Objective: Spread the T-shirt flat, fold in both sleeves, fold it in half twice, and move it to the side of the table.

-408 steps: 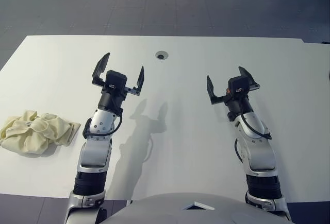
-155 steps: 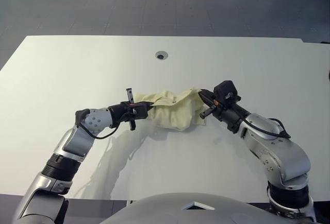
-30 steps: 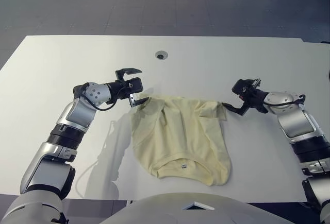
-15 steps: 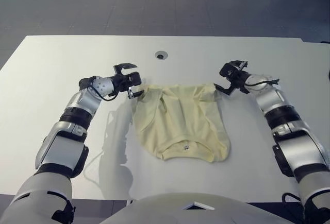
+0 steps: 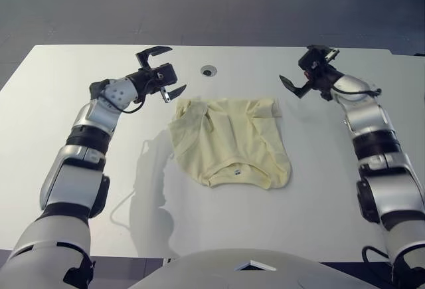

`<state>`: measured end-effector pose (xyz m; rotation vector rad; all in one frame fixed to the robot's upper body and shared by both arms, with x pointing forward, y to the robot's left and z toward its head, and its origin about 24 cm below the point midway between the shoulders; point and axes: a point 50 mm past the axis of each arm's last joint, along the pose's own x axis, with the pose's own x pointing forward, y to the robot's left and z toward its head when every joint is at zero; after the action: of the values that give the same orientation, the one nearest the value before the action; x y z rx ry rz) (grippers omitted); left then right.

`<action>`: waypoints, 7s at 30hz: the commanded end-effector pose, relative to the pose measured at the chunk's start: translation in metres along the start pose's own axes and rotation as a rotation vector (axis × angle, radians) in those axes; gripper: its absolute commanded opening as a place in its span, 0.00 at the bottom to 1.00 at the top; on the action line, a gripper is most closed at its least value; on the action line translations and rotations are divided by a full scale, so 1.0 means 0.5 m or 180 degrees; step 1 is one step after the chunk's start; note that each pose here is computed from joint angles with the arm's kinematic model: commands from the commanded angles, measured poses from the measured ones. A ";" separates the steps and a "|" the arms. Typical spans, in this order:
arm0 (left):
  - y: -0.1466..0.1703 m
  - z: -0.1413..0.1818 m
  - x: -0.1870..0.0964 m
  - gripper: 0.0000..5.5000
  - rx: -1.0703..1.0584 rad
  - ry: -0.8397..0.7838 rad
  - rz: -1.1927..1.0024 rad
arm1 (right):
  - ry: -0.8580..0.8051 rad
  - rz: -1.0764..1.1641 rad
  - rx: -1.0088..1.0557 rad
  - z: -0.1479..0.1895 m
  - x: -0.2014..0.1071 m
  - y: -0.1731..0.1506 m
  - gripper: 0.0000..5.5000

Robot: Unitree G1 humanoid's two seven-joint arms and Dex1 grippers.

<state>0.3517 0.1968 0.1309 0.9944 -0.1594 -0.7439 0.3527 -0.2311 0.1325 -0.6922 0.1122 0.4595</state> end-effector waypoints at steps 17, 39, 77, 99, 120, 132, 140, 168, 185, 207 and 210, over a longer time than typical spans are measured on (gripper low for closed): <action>-0.268 0.173 -0.232 0.72 -0.0608 -0.0478 -0.1493 | 0.0074 0.2326 0.0047 0.041 -0.345 0.235 0.98; -0.341 0.121 -0.163 0.51 -0.0433 -0.0050 -0.1794 | 0.0432 0.2245 0.0076 -0.037 -0.266 0.292 0.36; 0.224 0.184 -0.009 0.01 0.0467 -0.0010 -0.0508 | -0.1466 0.0056 -0.0003 0.291 -0.065 -0.087 0.00; 0.342 0.202 0.057 0.01 0.1490 0.0637 0.0655 | -0.1351 -0.0898 -0.0446 0.357 0.044 -0.209 0.00; -0.042 0.164 -0.176 0.01 0.0622 -0.0893 -0.1838 | -0.0277 0.2751 -0.0253 0.181 -0.255 0.023 0.00; -0.210 0.172 -0.281 0.01 -0.0089 -0.0109 -0.3201 | 0.0815 0.3791 0.0023 0.020 -0.339 0.225 0.00; -0.269 0.179 -0.309 0.16 -0.0381 0.0011 -0.3252 | 0.0745 0.3354 0.0310 0.019 -0.346 0.252 0.14; -0.156 -0.029 0.044 0.38 -0.0351 0.0889 -0.1328 | 0.0823 0.0825 -0.0113 -0.039 0.089 0.153 0.39; -0.057 -0.066 0.107 0.83 0.0088 0.1697 -0.0486 | 0.0260 -0.0463 -0.0118 0.050 0.153 0.050 0.85; -0.113 0.035 0.019 0.98 -0.0741 0.0402 -0.0231 | 0.0547 0.1838 0.0340 0.020 -0.204 0.177 0.98; -0.119 0.041 0.021 0.98 -0.0716 0.0442 -0.0264 | 0.0569 0.1840 0.0350 0.025 -0.202 0.191 0.98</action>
<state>0.3267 0.1615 0.0854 0.8359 0.0892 -0.7373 0.2307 -0.2071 0.1044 -0.5598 0.4984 0.8876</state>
